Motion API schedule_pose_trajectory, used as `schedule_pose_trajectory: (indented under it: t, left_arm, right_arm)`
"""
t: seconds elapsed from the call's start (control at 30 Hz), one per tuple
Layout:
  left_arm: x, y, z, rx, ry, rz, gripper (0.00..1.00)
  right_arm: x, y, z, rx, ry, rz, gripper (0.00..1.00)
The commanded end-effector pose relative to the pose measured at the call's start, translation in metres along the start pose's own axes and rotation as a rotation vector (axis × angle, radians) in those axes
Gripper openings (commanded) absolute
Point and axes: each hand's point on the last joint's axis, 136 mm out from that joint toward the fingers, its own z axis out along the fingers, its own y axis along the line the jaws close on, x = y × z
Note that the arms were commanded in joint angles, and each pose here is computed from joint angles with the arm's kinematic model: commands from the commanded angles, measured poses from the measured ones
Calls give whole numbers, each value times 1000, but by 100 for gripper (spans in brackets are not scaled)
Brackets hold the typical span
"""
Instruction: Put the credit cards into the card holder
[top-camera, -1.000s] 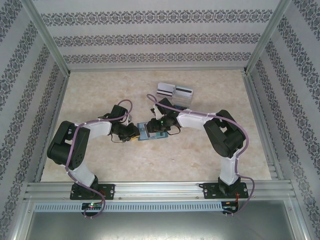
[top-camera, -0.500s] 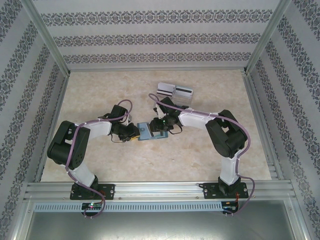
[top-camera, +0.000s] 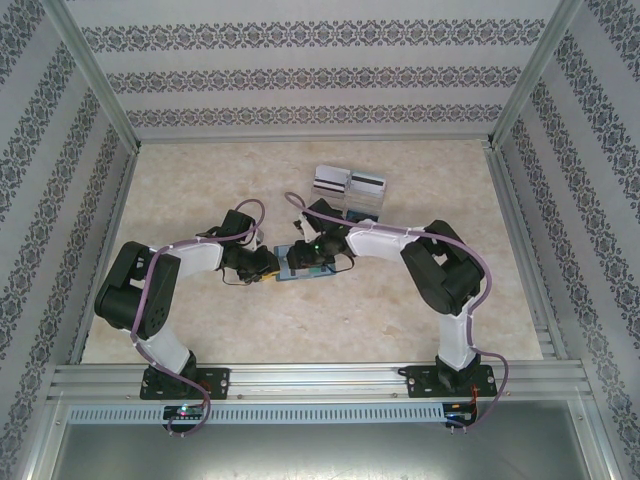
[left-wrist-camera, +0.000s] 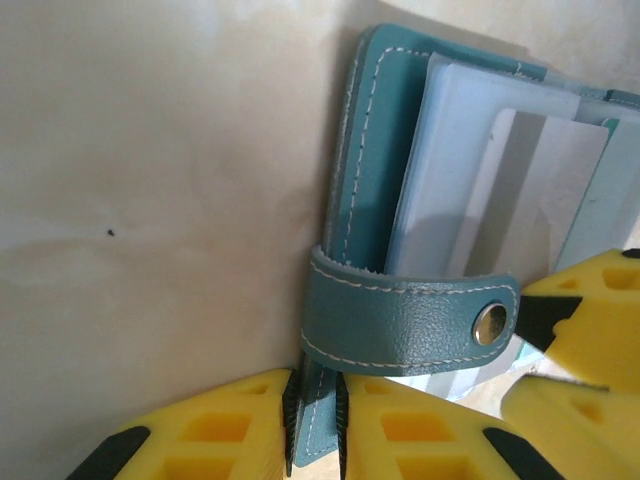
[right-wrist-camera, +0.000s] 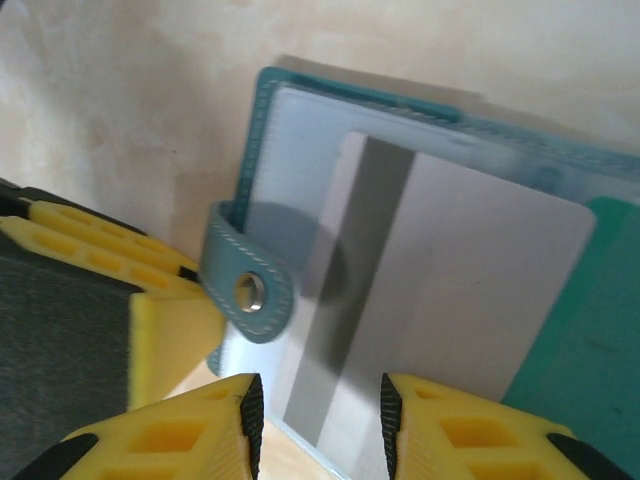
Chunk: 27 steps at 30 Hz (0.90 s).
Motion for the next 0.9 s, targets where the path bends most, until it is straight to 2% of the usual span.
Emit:
schedule_pose_trajectory:
  t: [0.0,0.2,0.4,0.87]
  left_arm:
    - [-1,-11,8,49,-1,29,21]
    - [0,-10,8,46,0,30,21]
    - [-1,-11,8,49,-3,33,21]
    - [-1,-12,7,47,-1,34,21]
  right_arm:
    - [-2,12,4,-35,7,6,39]
    - [-12,17,-19,-30,-34,-15,39]
    - [-16,0,-40,19,-69,-10,39]
    - [-14,-20,-20,48,-28,22,39]
